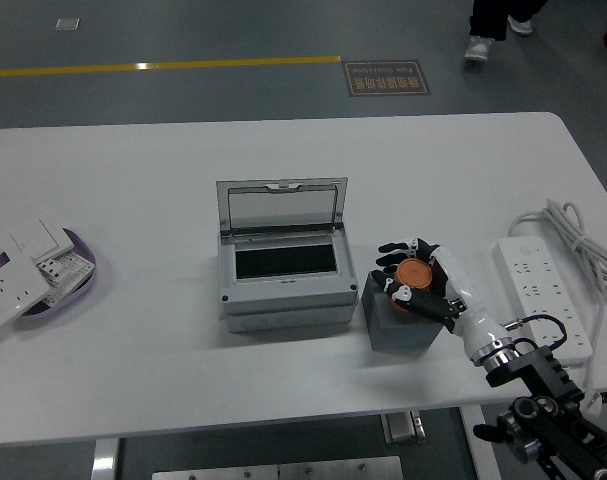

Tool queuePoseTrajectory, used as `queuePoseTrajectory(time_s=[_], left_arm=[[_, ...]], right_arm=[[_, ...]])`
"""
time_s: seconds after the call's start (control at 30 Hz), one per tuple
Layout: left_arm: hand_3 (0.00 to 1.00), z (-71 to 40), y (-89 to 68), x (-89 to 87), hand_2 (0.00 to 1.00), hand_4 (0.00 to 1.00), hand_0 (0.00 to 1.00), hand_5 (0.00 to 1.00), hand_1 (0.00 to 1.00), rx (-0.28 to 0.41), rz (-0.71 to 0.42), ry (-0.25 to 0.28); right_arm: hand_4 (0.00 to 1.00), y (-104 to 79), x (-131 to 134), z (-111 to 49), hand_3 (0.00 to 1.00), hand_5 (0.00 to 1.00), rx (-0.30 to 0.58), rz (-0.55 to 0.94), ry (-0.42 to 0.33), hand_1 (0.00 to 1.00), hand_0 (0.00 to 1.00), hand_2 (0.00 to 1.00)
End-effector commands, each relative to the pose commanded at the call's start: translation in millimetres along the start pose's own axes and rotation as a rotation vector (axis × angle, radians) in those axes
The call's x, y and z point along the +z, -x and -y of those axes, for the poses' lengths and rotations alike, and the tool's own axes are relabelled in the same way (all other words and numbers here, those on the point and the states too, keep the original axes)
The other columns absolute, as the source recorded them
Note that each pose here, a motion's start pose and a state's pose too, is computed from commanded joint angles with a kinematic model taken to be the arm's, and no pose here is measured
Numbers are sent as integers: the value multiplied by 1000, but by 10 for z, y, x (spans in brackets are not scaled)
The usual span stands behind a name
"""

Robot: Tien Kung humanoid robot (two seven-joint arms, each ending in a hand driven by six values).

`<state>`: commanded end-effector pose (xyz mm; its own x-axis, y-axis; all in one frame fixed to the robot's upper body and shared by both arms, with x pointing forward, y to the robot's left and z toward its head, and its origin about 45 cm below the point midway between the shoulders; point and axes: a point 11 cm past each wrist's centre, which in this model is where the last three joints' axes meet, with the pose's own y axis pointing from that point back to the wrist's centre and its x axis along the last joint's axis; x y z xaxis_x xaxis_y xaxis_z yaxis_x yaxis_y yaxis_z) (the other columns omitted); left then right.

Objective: Pick up the cylinder from the cube,place it in the box,flap close box

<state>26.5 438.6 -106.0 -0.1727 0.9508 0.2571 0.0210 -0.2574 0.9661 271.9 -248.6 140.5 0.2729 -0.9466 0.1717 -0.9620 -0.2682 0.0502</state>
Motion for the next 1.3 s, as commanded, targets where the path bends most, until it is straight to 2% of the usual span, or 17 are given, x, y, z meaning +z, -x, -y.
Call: queuePoseTrajectory(time_s=[0.2,0.23,1.0,1.03,1.2,1.23,1.3], left_arm=[[654,-1,0,9,576,700,634,295,660,0,1,2],[655,-1,2,10,576,699,634,295,660,0,2,2],[653,-2,11,28,577,702,634,298,660,-3,4,12],[654,-2,12,29,577,704,634,299,660,-3,4,13],[654,-3,17,42,577,704,634,299,660,-3,4,16],[654,-3,18,42,578,705,634,301,660,-3,4,16],[654,-2,20,40,578,705,634,301,660,-4,5,15]], right_arm=[[540,10,9,-3,591,66,-1,-2,5,610,665,543],[502,14,12,-4,599,2,-2,-2,6,616,693,550],[507,62,51,-2,584,2,-21,2,27,623,691,541],[263,62,51,-2,495,2,-20,1,27,564,624,490],[263,47,-1,23,495,2,-9,0,10,564,624,490],[229,42,-19,35,386,2,-6,1,3,486,524,423],[229,31,-64,71,386,2,1,-1,-13,486,524,423]])
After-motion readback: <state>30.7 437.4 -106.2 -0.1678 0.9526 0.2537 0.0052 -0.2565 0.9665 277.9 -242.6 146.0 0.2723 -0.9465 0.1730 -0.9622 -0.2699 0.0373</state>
